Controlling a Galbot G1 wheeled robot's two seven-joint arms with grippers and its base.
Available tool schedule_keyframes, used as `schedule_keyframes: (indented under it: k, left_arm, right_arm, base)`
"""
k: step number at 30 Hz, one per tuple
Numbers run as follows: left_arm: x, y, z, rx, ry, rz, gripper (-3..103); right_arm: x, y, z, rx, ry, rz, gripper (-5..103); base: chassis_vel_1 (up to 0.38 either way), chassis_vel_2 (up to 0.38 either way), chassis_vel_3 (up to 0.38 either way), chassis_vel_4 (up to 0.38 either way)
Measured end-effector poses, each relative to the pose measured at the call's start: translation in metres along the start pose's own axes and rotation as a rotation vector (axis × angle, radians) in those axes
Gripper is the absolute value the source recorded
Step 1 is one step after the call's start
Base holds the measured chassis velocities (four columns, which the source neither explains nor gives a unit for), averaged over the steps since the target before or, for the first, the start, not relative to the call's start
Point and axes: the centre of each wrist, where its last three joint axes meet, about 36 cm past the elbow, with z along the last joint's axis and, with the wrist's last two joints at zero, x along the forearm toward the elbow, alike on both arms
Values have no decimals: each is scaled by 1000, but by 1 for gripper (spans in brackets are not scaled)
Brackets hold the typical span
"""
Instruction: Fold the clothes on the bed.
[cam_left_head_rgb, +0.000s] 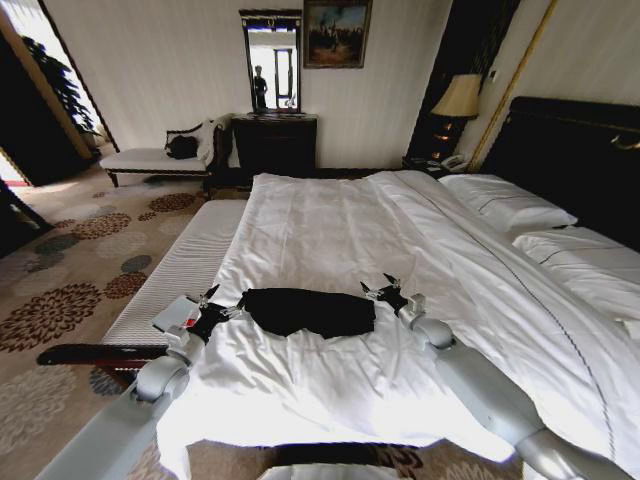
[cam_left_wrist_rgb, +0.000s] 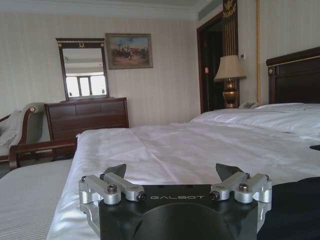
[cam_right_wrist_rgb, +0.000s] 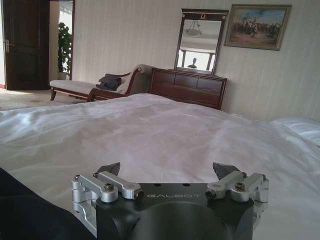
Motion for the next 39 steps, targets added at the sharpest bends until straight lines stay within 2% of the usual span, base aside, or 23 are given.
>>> schedule_keyframes:
  k: [8,13,17,18,23,34,39]
  left_arm:
    - [12,-7,-10,8,6,34,100]
    - [15,-10,-16,14,1,45,100]
    - [21,-9,-23,26,-4,46,100]
    - [21,-9,-23,26,-4,46,100]
    - [30,0,-29,28,-4,19,100]
    - [36,7,-33,50,-18,-18,100]
    - [35,3,-32,56,-18,-14,100]
  right_arm:
    - [-6,-2,26,86,22,-48,100]
    - [7,17,42,116,34,-102,100]
    - [29,44,49,152,29,-190,100]
    - [29,44,49,152,29,-190,100]
    - [57,73,55,163,32,-265,100]
    - [90,93,32,182,-29,-319,100]
    - [72,82,19,146,-54,-238,100]
  base:
    - [0,0,0,0]
    - [0,0,0,0]
    - [0,0,0,0]
    - [0,0,0,0]
    - [0,0,0,0]
    - [0,0,0,0]
    - [0,0,0,0]
